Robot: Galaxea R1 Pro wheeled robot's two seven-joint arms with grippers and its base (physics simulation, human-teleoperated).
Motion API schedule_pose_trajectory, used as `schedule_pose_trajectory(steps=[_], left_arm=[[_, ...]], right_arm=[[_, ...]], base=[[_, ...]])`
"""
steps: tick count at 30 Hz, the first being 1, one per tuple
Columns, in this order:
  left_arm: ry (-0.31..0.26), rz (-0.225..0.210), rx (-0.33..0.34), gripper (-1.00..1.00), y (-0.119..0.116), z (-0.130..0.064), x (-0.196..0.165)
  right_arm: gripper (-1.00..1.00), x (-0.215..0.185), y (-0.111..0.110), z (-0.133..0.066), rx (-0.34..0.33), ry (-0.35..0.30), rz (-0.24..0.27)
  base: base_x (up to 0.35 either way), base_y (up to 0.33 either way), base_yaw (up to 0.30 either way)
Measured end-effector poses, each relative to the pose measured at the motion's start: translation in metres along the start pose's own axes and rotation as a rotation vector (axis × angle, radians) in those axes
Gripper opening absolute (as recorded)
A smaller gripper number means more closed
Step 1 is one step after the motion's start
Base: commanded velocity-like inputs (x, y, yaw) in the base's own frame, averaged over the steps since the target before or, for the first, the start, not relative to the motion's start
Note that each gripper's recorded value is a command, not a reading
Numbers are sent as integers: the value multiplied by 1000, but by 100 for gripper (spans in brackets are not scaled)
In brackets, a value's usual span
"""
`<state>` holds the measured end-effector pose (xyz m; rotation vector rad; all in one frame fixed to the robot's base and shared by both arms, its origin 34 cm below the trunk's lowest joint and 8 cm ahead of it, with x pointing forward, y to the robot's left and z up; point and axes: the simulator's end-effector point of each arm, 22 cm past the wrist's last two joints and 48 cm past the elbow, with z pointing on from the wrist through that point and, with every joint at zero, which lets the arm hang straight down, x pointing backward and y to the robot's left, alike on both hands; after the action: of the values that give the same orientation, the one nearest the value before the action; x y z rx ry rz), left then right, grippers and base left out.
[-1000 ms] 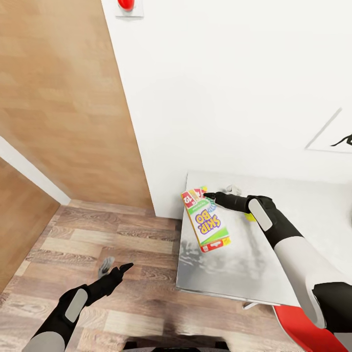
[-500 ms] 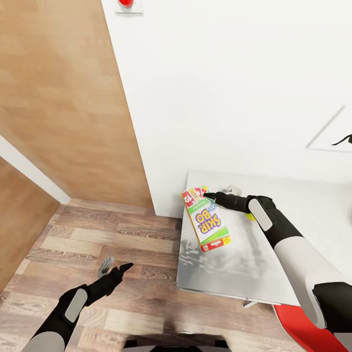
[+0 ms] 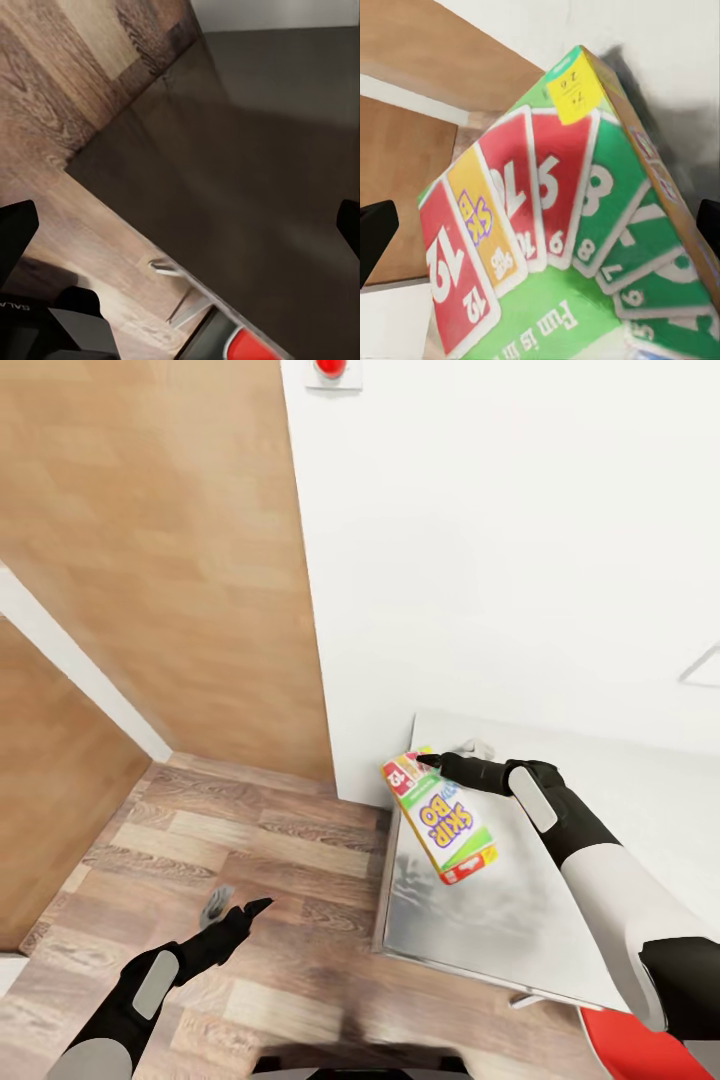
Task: Put all the toys in the child's room - the three board games (two on the bed and one on the table), the two jigsaw puzzles on the table, and the tennis ball on the table - inside the toy box on the table in the child's room.
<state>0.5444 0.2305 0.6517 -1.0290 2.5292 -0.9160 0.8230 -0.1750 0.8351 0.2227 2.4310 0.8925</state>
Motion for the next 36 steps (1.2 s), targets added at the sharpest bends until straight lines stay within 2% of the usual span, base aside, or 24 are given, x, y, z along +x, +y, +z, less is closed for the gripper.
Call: schedule_pose_trajectory(steps=[8,26,36], left_arm=[[0,0,1,100,-1,0,0],[-1,1,1,100,-1,0,0],[-1,2,3,100,-2,-1,-1]], right_arm=[[100,-1,-1,-1,0,-2,1],[100,-2,-2,-3,2,-4,0],[100,-3,0,-3,1,-5,-2]], base=[[0,0,186],[0,0,40],[0,0,205]])
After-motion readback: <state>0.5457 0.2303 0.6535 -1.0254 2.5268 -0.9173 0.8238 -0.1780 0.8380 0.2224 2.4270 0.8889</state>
